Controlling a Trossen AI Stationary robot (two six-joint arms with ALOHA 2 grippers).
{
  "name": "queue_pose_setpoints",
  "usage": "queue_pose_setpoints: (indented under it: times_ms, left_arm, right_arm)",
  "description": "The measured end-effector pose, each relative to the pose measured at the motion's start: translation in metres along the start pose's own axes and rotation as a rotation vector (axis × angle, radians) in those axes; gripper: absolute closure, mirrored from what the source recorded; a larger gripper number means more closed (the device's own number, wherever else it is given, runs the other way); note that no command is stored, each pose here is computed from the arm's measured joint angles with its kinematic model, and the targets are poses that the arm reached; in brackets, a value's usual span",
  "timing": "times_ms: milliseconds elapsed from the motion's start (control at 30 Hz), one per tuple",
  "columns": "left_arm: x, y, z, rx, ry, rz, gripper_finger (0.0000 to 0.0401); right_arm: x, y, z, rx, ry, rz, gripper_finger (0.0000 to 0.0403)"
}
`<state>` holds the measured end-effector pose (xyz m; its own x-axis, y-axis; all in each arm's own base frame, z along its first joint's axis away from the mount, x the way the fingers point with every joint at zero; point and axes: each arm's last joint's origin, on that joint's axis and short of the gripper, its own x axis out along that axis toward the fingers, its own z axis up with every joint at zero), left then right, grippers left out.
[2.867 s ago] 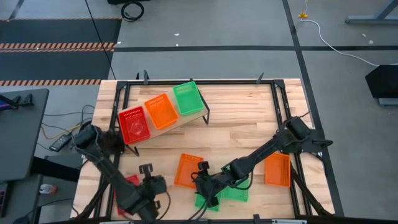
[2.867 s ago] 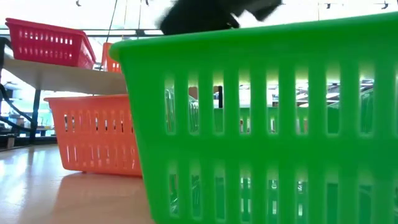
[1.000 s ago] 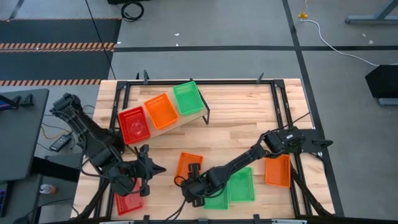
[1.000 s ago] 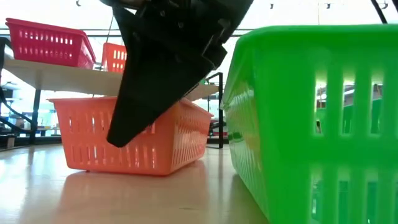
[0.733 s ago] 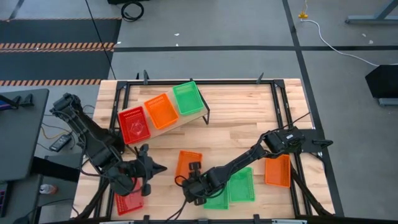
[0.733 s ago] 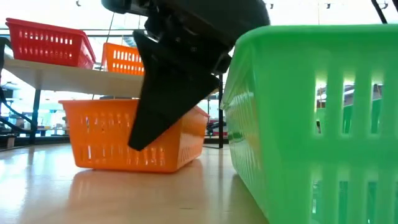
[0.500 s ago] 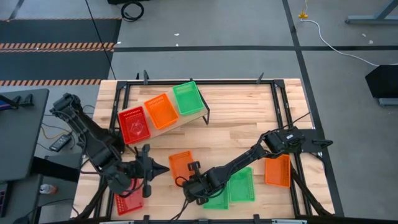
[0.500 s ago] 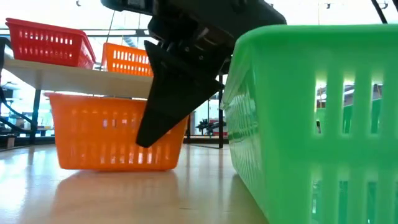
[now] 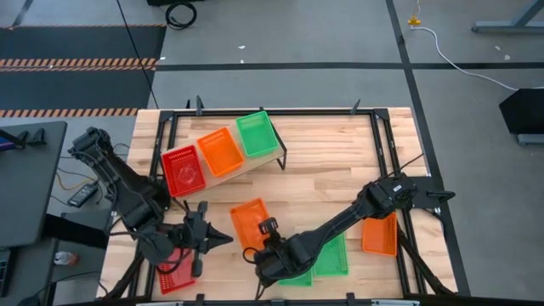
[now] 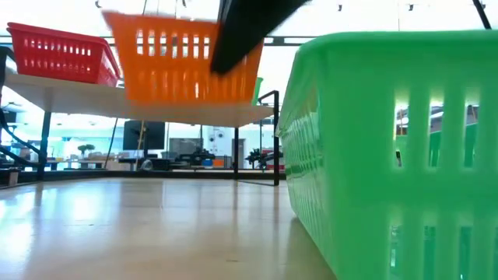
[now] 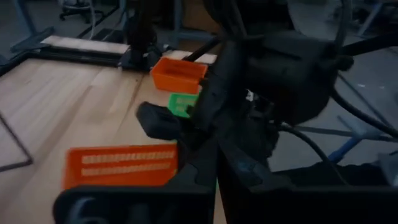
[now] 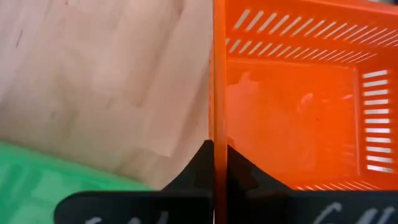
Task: Stack baskets on shelf by color
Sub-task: Stack the left orange bin on the orange bin on the shelf
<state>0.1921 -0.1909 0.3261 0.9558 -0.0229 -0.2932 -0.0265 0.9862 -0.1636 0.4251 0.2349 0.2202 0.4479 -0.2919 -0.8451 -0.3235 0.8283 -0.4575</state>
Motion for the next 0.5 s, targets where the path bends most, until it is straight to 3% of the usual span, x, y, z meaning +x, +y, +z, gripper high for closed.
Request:
queue_pose_setpoints:
  times_ms: [233,500]
  left_arm:
    - [-0.010,-0.012,0.004,0.103,-0.062,-0.064,0.0393]
    - [-0.015,-0.009,-0.008,0.163,-0.015,0.032,0.0396]
  right_arm:
    - [-0.035,-0.025,0.000,-0.060,0.030,-0.094,0.0395]
    - [-0.062,-0.068,-0.008,-0.073,-0.009,-0.103,0.0395]
